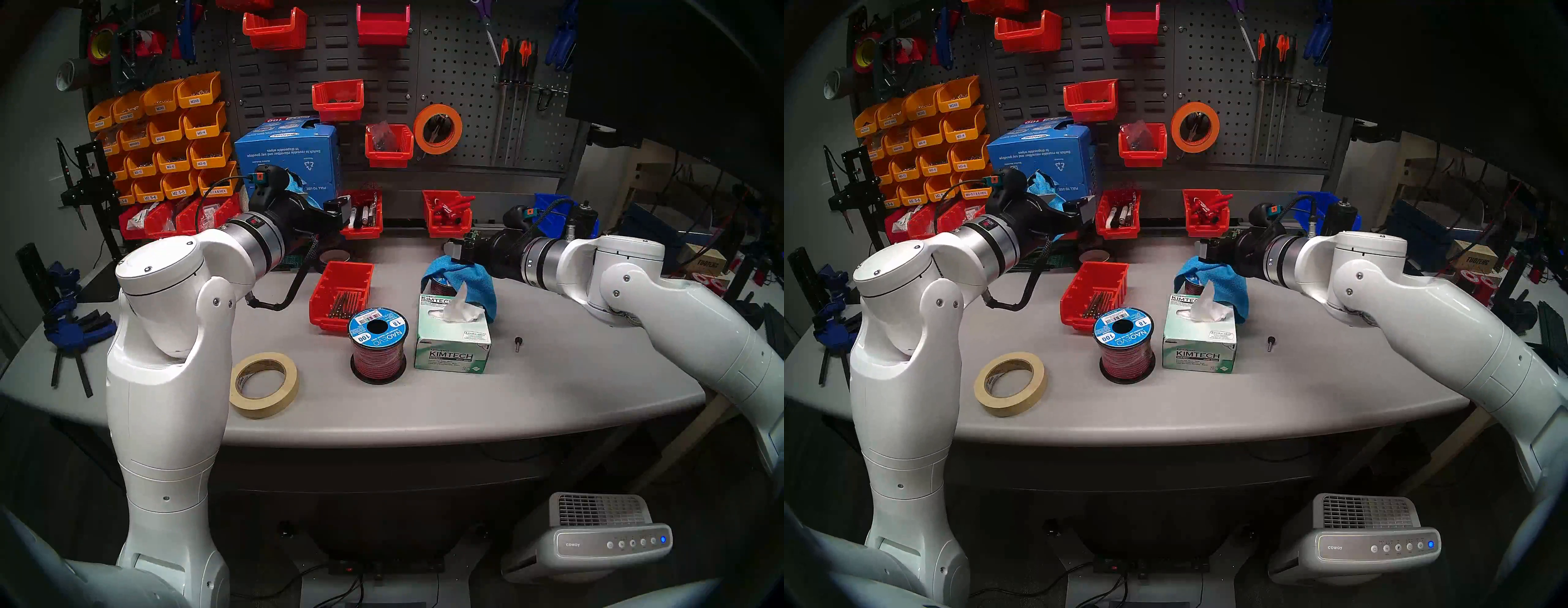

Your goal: Take out a shop towel

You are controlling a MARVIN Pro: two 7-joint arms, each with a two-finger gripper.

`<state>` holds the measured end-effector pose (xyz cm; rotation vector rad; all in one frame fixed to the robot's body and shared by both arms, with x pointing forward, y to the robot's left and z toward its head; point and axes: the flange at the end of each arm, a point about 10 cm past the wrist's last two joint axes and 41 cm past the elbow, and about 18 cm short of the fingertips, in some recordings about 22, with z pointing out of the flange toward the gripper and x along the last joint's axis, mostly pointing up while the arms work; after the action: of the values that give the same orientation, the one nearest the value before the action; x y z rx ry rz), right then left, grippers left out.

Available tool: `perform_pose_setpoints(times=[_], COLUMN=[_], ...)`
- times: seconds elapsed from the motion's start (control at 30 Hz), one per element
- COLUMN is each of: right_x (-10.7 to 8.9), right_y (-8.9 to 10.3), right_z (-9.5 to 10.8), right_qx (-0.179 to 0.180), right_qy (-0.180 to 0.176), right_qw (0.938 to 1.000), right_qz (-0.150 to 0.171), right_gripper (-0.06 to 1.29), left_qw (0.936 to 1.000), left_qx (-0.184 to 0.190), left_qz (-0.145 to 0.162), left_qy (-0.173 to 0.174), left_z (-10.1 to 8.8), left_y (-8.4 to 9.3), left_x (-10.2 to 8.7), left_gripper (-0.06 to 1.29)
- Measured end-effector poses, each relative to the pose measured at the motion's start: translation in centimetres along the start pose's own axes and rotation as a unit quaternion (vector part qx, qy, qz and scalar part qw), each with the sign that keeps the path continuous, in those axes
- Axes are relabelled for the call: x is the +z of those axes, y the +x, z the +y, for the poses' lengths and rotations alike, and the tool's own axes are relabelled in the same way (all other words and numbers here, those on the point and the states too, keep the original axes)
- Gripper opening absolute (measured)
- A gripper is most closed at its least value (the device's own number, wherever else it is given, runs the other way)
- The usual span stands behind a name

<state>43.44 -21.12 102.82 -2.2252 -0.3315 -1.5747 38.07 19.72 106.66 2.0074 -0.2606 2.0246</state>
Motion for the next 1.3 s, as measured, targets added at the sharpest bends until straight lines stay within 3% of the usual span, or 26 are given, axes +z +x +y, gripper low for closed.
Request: perform_pose_setpoints(times=[0.5,0.93,1.3], right_x=[-0.5,-1.6,-3.3], right_y=[0.2,-2.6,-3.3], right_z=[-1.2,-1.7,-2.0], right_qx=[-0.063,-0.117,-0.167], right_qy=[-0.025,-0.049,-0.074], right_qw=[0.9955,0.9885,0.9754], right_qz=[0.066,0.083,0.123], right_gripper=[1.25,1.25,1.25], left_qw=[0.9981,0.9938,0.9903], left_qx=[-0.029,-0.049,-0.062], left_qz=[-0.017,-0.015,0.012], left_qy=[0.051,0.099,0.124], left_z=[-1.1,-2.2,-2.2], left_y=[-3.3,-5.2,-5.5], left_x=[-2.6,-4.4,-5.6], left_gripper=[1.23,1.23,1.23])
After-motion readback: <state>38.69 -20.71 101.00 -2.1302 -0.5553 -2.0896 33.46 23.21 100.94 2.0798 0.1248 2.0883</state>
